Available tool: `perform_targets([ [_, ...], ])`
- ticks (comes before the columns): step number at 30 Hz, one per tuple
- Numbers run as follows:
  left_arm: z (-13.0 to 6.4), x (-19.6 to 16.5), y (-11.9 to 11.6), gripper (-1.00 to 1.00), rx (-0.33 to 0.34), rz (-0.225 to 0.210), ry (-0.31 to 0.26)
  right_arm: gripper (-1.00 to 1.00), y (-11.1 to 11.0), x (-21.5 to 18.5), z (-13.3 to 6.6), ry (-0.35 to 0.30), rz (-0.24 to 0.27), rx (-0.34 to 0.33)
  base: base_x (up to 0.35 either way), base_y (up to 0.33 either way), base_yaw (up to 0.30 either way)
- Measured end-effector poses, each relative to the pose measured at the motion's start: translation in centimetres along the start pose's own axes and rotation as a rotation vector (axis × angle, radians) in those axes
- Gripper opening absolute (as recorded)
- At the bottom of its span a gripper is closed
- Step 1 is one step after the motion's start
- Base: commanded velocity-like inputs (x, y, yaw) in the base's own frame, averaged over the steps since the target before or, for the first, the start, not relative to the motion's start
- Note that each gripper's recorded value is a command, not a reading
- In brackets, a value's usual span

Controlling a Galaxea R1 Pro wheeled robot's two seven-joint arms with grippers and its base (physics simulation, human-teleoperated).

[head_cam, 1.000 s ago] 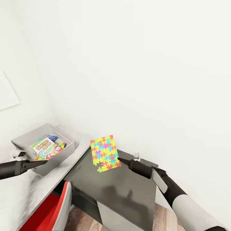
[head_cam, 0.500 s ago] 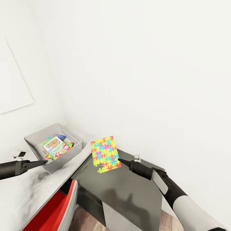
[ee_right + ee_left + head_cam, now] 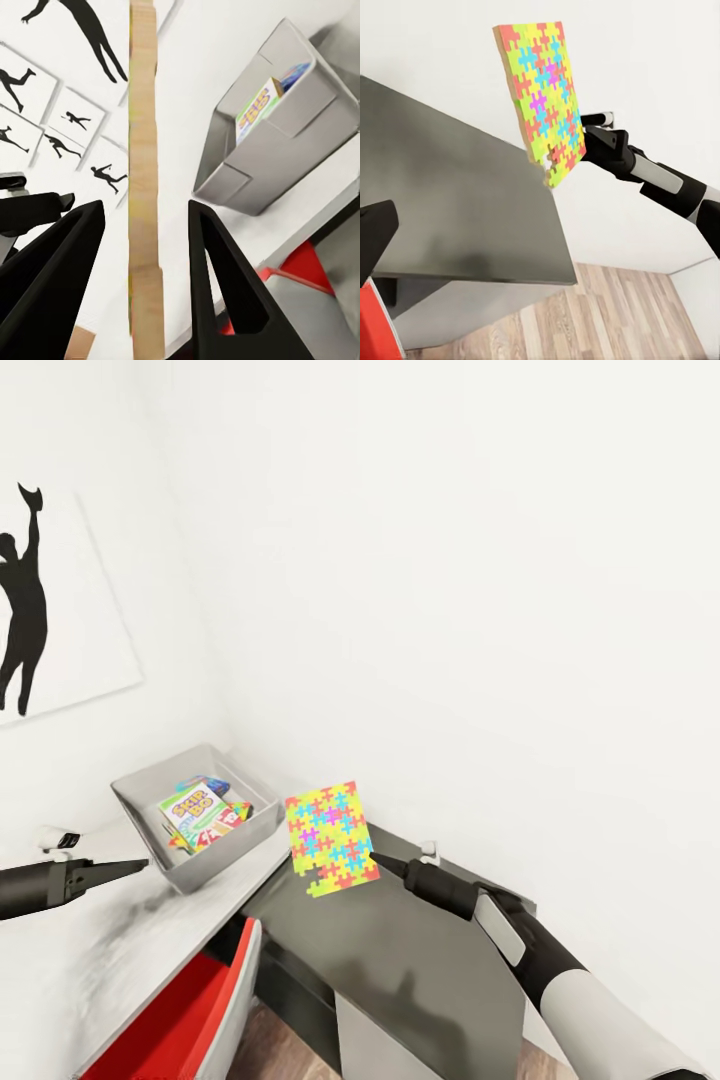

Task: Put all the toys in the child's room - the three board games (two on the bed and one on the table), the two jigsaw puzzles on the table, and the tennis ball on the table - inside the toy box on the table in the child's room.

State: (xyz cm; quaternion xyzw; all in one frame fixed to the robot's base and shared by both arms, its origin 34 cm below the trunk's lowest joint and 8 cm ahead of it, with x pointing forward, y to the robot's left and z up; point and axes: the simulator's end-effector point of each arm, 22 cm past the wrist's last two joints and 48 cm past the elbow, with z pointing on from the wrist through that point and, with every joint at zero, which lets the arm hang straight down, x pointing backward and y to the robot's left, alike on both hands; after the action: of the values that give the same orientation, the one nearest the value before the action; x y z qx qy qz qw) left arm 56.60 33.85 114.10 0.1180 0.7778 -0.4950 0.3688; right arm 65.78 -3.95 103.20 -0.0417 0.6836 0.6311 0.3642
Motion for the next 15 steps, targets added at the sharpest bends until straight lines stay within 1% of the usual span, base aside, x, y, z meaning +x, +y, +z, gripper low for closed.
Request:
perform_targets([
  [15, -0.41, -0.49, -0.86, 1.00, 0.004, 0.019, -0.012, -1.00, 1.06, -0.62, 0.04, -0.005, -0.021, -0.009, 0.000, 0.000, 0.154],
])
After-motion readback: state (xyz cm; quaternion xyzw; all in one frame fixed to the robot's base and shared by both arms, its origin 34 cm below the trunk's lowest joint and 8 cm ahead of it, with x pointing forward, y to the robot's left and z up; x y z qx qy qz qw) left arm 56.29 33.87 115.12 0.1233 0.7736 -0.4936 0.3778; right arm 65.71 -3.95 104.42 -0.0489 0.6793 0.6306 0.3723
